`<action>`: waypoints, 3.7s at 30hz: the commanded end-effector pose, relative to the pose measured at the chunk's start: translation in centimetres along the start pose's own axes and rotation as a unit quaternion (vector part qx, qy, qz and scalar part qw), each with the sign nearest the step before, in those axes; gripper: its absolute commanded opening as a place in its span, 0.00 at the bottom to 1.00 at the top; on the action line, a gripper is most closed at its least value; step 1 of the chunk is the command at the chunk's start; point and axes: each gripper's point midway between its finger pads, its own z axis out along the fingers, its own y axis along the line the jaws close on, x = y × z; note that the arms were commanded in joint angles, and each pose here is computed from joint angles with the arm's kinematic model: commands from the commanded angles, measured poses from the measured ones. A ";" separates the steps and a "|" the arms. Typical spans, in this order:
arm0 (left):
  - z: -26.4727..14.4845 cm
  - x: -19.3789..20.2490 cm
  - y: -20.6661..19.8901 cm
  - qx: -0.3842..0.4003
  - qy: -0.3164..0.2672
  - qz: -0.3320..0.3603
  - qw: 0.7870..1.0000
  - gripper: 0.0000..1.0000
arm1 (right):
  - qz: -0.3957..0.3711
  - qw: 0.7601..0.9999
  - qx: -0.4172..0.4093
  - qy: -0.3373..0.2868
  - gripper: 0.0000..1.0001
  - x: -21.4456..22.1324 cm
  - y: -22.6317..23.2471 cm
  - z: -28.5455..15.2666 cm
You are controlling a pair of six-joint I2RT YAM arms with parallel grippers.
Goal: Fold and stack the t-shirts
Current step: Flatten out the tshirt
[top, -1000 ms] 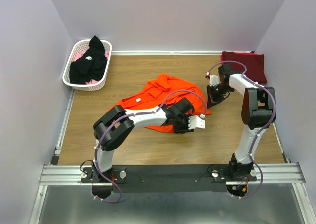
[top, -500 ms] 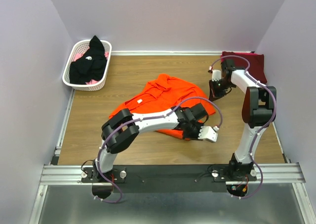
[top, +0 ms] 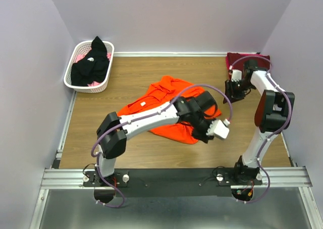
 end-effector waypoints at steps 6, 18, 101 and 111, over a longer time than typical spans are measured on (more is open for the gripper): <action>-8.4 6.7 5.4 -0.090 -0.012 -0.104 0.990 0.52 | 0.025 0.996 -0.071 0.050 0.53 5.7 3.4 0.1; -5.5 11.4 7.8 -0.183 0.056 -0.129 0.973 0.68 | 0.049 0.996 -0.051 0.057 0.50 6.3 2.1 3.9; -11.3 26.3 13.0 -0.302 0.085 -0.323 0.893 0.52 | -0.026 0.999 0.043 -0.002 0.01 0.7 -1.5 0.3; -17.1 24.6 9.9 -0.324 0.068 -0.329 0.885 0.00 | -0.037 0.997 0.061 0.004 0.01 1.0 -2.2 0.2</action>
